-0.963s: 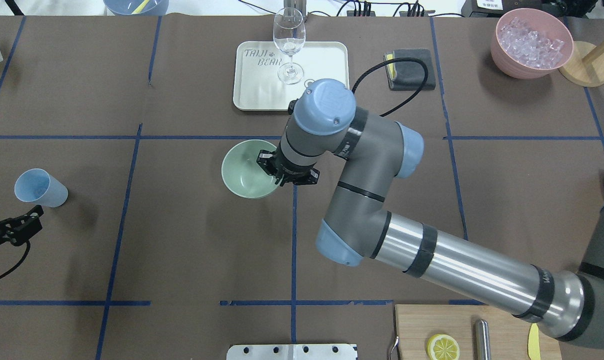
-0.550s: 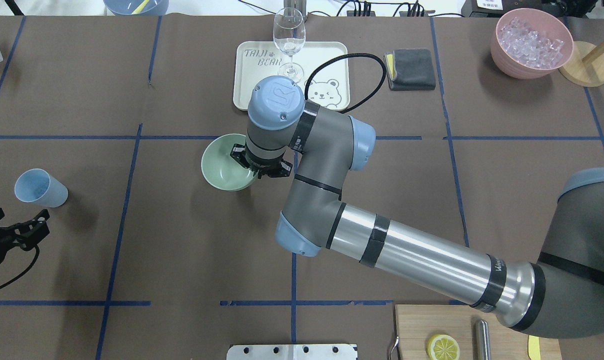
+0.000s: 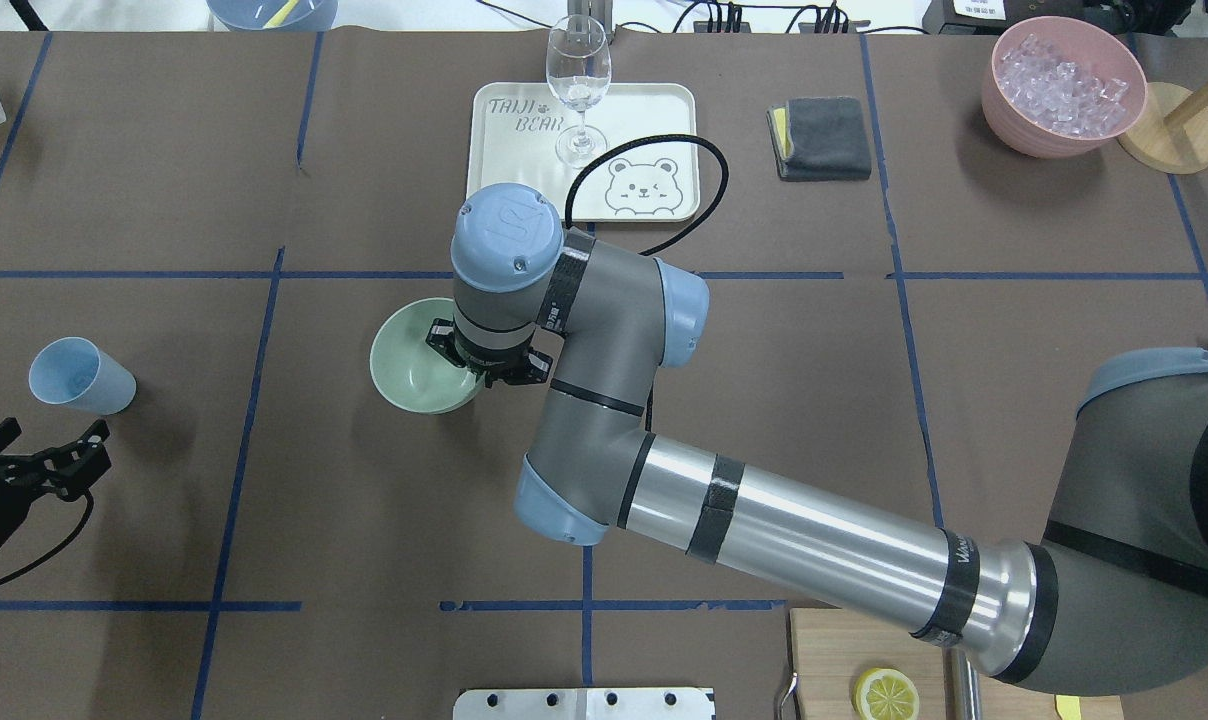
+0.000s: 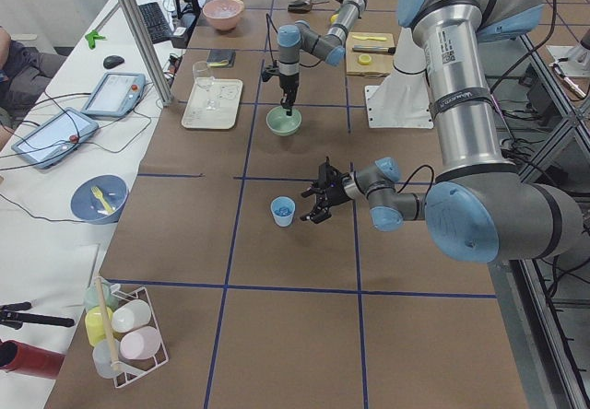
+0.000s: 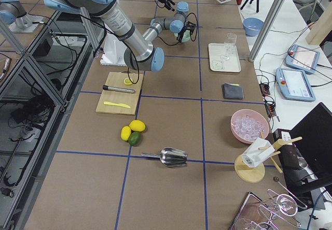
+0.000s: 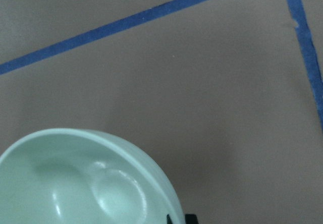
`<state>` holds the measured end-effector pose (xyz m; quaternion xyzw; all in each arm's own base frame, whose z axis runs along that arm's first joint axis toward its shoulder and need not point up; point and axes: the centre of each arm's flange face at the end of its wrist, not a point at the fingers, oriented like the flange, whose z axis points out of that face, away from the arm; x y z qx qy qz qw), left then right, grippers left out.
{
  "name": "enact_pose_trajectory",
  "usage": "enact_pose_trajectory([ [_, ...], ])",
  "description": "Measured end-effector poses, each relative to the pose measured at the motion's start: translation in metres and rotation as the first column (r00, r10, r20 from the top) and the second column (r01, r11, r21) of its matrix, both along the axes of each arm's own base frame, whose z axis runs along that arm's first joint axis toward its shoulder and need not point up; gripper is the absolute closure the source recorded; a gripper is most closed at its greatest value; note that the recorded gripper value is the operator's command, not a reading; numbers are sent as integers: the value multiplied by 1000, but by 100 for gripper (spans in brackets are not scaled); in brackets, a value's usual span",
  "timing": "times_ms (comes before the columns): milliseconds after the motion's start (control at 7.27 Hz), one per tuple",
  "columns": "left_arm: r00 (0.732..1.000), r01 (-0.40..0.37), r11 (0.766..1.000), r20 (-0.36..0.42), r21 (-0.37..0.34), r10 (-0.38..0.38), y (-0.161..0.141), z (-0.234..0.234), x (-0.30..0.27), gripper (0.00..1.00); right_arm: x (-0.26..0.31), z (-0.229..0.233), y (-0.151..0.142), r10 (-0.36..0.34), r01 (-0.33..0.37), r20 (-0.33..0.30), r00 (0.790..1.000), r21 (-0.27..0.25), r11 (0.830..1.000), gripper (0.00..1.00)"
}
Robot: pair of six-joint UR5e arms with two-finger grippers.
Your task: Pour ice into bowl
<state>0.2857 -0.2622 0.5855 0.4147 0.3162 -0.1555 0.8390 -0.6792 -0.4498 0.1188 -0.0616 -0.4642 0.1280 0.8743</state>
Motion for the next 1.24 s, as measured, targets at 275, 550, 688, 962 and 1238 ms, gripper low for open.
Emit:
enact_pose_trajectory([
  [275, 1000, 2, 1000, 4, 1, -2, -2, 7, 10, 1, -7, 2, 13, -17, 17, -1, 1000, -2, 1000, 0],
  [550, 1000, 12, 1000, 8, 8, -12, -5, 11, 18, 1, -8, -1, 16, -14, 14, 3, 1000, -6, 1000, 0],
  [688, 1000, 15, 1000, 9, 11, -15, -6, 14, 22, 1, -7, -3, 16, -7, 7, 9, 1000, -12, 1000, 0],
  [962, 1000, 16, 1000, 11, 14, -16, -7, 23, 24, 1, -1, -11, 18, -4, 4, 25, 1000, -10, 1000, 0],
  [1238, 1000, 29, 999, -1, 19, -29, -11, 29, 18, 2, 11, -16, 11, 10, -10, 27, 1000, -9, 1000, 0],
])
